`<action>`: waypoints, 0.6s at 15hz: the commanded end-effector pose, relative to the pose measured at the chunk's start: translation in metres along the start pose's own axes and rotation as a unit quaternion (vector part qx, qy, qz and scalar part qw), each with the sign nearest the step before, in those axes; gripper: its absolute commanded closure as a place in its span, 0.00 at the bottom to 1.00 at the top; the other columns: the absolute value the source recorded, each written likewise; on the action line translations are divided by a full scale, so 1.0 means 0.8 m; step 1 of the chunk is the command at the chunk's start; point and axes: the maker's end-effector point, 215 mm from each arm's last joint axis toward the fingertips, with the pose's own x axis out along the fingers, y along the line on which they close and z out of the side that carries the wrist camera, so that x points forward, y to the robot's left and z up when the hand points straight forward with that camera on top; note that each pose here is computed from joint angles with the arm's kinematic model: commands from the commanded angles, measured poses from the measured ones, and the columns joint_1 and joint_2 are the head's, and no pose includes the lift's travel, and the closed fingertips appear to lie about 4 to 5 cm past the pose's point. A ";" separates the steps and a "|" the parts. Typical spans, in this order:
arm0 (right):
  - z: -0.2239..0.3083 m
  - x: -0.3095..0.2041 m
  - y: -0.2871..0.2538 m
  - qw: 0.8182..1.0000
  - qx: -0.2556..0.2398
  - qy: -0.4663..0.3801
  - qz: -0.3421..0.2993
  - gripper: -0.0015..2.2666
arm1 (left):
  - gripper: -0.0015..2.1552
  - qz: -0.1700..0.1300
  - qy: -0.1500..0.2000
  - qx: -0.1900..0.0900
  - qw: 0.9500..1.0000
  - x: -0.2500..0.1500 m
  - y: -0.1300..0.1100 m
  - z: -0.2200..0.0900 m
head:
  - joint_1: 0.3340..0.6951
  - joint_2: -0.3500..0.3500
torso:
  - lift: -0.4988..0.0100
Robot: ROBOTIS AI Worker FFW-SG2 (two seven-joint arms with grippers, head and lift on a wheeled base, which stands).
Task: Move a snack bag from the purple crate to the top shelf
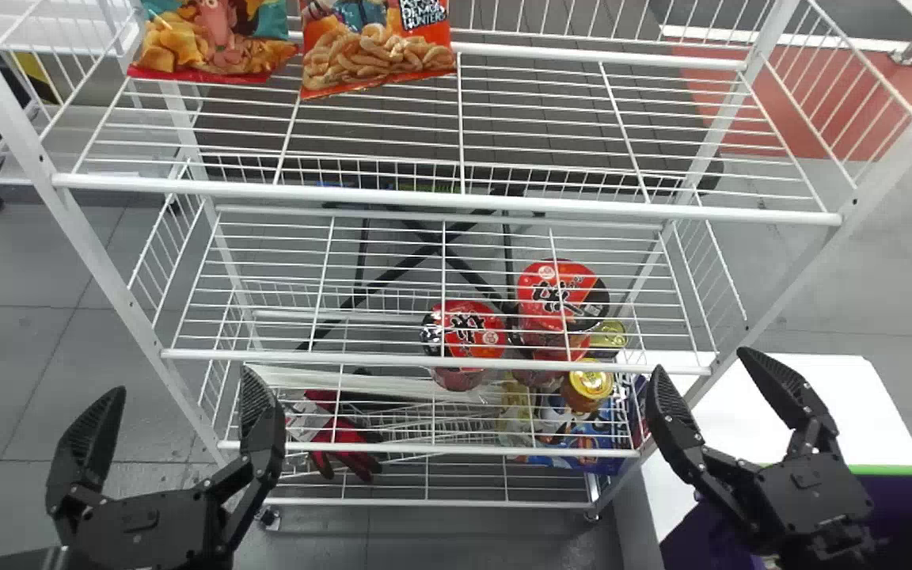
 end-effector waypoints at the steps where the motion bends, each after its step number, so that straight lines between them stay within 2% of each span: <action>1: -0.003 -0.001 0.001 1.000 0.000 0.003 0.001 0.06 | 0.00 0.001 -0.006 -0.004 1.000 -0.003 0.001 0.004 | 1.00 0.38 | 0.51; 9: -0.008 -0.004 -0.002 1.000 0.004 0.004 0.000 0.06 | 0.00 0.003 -0.006 -0.005 1.000 -0.005 0.001 0.000 | 1.00 0.38 | 0.44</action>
